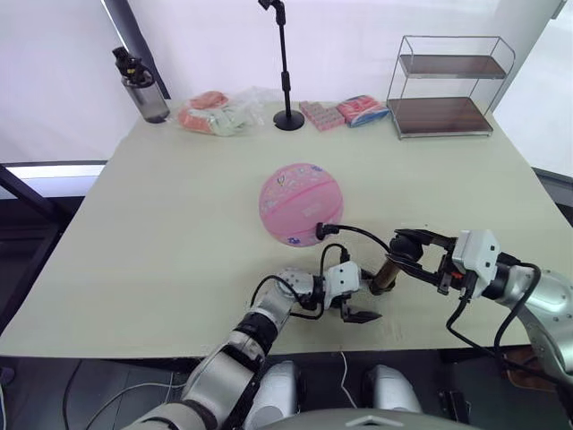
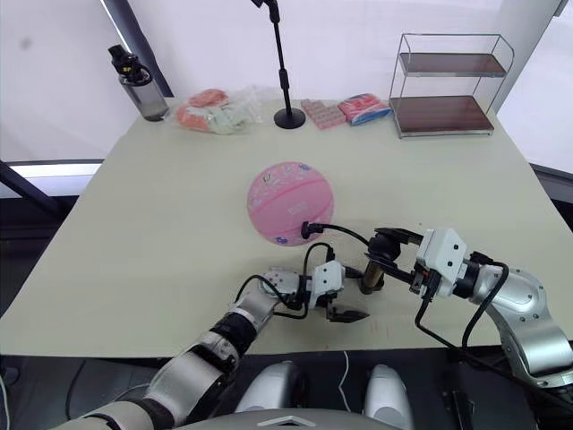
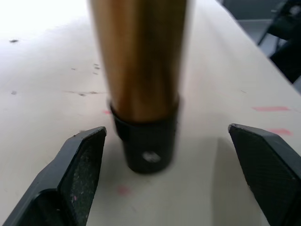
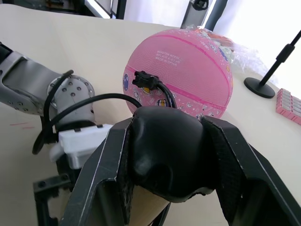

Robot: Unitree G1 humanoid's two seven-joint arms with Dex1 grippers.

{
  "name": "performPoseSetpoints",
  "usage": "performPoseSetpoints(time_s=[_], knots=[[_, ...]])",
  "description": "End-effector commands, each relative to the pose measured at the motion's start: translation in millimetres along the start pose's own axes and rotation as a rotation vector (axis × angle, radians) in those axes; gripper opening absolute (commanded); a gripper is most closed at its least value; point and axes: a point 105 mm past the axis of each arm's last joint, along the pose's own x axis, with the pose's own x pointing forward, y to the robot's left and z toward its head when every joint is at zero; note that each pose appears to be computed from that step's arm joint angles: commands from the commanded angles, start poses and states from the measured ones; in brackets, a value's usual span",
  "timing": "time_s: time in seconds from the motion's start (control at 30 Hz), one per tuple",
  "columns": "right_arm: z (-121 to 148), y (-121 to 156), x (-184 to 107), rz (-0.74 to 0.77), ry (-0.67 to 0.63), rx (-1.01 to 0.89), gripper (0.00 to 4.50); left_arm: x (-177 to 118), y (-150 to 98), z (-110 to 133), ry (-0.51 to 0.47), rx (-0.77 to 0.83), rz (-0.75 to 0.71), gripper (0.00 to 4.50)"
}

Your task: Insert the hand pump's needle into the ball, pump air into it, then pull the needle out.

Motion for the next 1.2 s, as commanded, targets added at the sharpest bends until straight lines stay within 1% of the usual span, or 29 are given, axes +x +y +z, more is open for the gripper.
performPoseSetpoints(time_s=[0.03,0.1,0.17,0.27,0.37,0.43,0.5,0.6,0.67,0.8,0.9,0.93,1.0,1.1,1.2], knots=[[-21,1,-9,-0.008,0.111,0.048,1.71,-30,-7,4,-0.038,-0.043,-0.032,4.46],[-20,-2,-11,-0.042,0.120,0.054,1.71,-47,-5,16,-0.076,-0.043,-0.014,4.46],[-19,-4,-13,-0.050,0.137,0.032,1.71,-64,-7,24,-0.088,-0.030,-0.002,4.46],[-15,-7,-16,-0.056,0.130,0.023,1.71,-78,-9,30,-0.087,-0.030,0.020,4.46],[-7,-19,-25,-0.066,0.139,-0.021,1.71,-107,-8,38,-0.080,-0.016,0.068,4.46],[-2,-27,-29,-0.077,0.143,-0.038,1.71,-119,-9,44,-0.079,-0.015,0.080,4.46],[-2,-35,-34,-0.098,0.184,-0.086,1.71,-127,-10,51,-0.086,-0.011,0.084,4.46],[-6,-43,-42,-0.118,0.232,-0.139,1.71,-144,-13,65,-0.135,-0.031,0.072,4.46],[-6,-47,-46,-0.130,0.239,-0.148,1.71,-150,-14,70,-0.150,-0.042,0.067,4.46],[0,-66,-59,-0.172,0.286,-0.211,1.71,-167,-16,80,-0.146,-0.029,0.064,4.46],[4,-75,-64,-0.174,0.322,-0.256,1.71,-173,-16,83,-0.133,-0.016,0.062,4.46],[6,-77,-64,-0.175,0.315,-0.255,1.71,-174,-16,84,-0.134,-0.014,0.061,4.46],[12,-77,-63,-0.156,0.297,-0.261,1.71,-175,-16,87,-0.139,-0.009,0.060,4.46],[11,-75,-60,-0.095,0.340,-0.347,1.71,-175,-15,88,-0.135,-0.001,0.061,4.46],[12,-80,-59,-0.084,0.378,-0.424,1.71,-173,-14,90,-0.140,0.005,0.063,4.46]])
